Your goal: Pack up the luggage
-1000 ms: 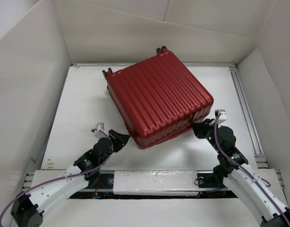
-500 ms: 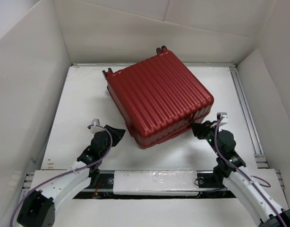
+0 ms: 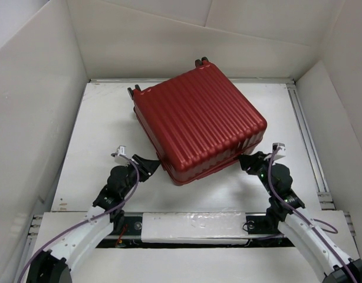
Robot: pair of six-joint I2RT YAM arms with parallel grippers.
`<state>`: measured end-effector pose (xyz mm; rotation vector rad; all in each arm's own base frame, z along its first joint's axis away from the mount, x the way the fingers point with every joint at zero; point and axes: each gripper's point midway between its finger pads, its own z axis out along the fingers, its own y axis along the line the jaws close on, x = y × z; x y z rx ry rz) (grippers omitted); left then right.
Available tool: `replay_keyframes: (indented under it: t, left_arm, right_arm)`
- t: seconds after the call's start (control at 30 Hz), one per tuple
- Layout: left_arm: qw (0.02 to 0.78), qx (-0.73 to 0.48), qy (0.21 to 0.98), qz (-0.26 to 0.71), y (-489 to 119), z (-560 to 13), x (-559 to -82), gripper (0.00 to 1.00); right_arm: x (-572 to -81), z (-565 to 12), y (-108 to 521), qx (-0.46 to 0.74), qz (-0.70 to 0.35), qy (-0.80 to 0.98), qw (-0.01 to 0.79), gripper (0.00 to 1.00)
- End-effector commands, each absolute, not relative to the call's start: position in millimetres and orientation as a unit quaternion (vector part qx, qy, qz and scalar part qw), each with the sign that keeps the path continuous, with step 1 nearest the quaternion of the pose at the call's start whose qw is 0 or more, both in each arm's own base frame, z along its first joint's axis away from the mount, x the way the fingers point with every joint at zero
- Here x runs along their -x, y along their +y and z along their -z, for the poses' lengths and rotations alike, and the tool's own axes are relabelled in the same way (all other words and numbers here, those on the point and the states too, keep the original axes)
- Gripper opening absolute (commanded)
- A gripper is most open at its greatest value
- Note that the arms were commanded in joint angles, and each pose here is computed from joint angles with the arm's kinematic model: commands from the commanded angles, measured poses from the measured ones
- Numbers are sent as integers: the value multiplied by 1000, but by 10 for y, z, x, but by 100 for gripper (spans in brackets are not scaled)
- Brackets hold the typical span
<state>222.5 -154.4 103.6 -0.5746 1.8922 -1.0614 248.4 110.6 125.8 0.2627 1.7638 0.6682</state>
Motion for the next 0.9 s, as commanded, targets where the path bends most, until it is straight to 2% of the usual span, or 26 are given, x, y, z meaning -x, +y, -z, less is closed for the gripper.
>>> replay_keyframes:
  t: [0.0, 0.2, 0.37, 0.57, 0.67, 0.73, 0.83, 0.87]
  left_arm:
    - [434, 188, 758, 449, -1681, -1184, -2239, 38]
    - [433, 183, 752, 461, -1723, -1210, -2249, 38]
    - [434, 179, 750, 466, -1738, -1236, -2244, 38]
    - [431, 170, 752, 469, -1770, -1223, -2244, 35]
    - [431, 165, 749, 475, -1793, -1248, -2251, 30]
    - [431, 160, 747, 480, -1814, -1271, -2249, 25]
    - [432, 152, 747, 482, -1830, -1251, -2246, 19]
    - [439, 149, 740, 487, -1836, -1300, -2257, 14]
  right_arm:
    - [-2553, -1402, 1024, -132, -283, 729, 609, 44]
    - [-2568, -1600, 1135, -85, -305, 699, 641, 41]
    - [-2636, -1630, 1183, -60, -300, 694, 652, 31]
    - [-2687, -1709, 1300, -17, -304, 691, 656, 27]
    - [-2699, -1739, 1320, -8, -305, 686, 661, 14]
    - [-2694, -1740, 1318, -8, -306, 682, 664, 2]
    - [-2657, -1755, 1304, -7, -308, 675, 670, 0]
    - [-2639, -1738, 1301, -10, -311, 674, 669, 0]
